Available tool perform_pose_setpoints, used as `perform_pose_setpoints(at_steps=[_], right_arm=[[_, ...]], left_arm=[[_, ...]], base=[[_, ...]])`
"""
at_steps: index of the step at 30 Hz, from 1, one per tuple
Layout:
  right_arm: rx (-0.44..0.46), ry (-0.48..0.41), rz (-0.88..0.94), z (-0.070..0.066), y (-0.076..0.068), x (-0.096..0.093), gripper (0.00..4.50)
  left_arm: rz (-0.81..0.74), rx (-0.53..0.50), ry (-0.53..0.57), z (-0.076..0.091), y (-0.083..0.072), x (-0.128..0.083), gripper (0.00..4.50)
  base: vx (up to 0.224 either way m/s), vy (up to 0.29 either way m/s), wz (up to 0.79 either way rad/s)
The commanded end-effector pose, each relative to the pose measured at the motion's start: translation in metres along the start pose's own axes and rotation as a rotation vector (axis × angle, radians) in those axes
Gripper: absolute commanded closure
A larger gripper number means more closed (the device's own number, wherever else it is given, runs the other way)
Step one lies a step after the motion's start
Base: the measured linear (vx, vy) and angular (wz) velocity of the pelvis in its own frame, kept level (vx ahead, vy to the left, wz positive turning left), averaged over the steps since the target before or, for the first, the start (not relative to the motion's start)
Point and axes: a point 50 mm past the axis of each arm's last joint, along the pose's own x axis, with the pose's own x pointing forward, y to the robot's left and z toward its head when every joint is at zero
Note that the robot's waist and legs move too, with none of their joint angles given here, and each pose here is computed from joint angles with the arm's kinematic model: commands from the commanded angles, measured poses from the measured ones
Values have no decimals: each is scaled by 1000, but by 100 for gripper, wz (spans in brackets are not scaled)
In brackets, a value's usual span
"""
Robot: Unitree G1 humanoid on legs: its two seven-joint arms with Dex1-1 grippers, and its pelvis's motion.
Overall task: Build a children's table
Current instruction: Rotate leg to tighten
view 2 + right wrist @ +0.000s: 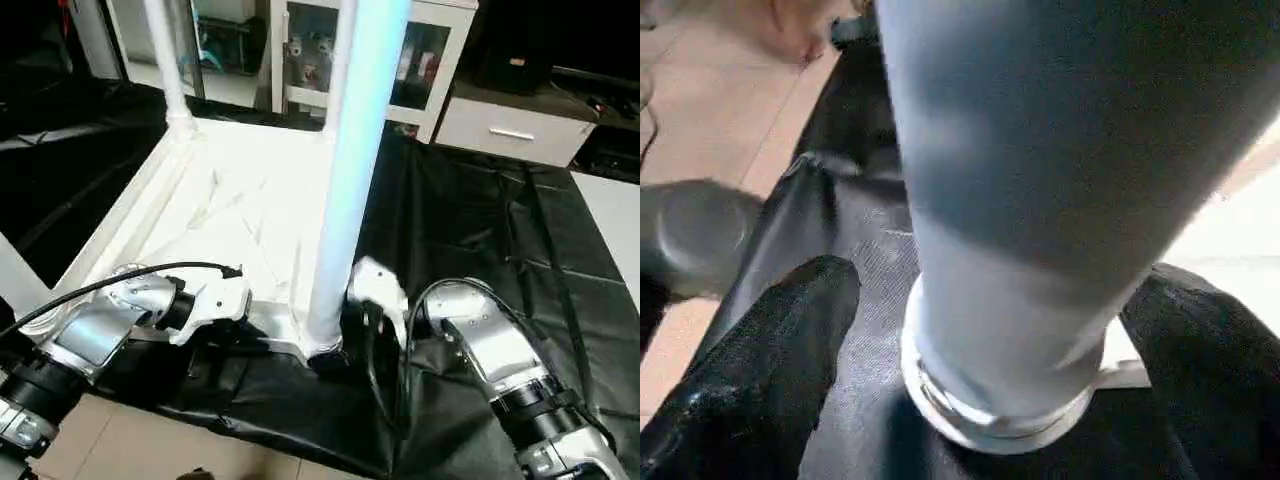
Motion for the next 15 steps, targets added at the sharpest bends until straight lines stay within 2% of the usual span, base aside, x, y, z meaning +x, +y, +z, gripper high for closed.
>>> perform_pose_setpoints(at_steps=[1,5,6,15], right_arm=[[-37,23,17,3,-2,-2,0],[-45,18,8,4,-3,0,0],[-51,16,8,4,-5,2,29],[-74,31,18,1,-7,4,89]], left_arm=[[-106,-29,49,-11,-13,15,449],[-108,-27,52,-11,-13,15,449],[-110,-27,55,-11,-13,15,450],[-115,-27,62,-12,-14,15,450]], base=[[0,0,0],[0,0,0],[0,0,0],[0,0,0]])
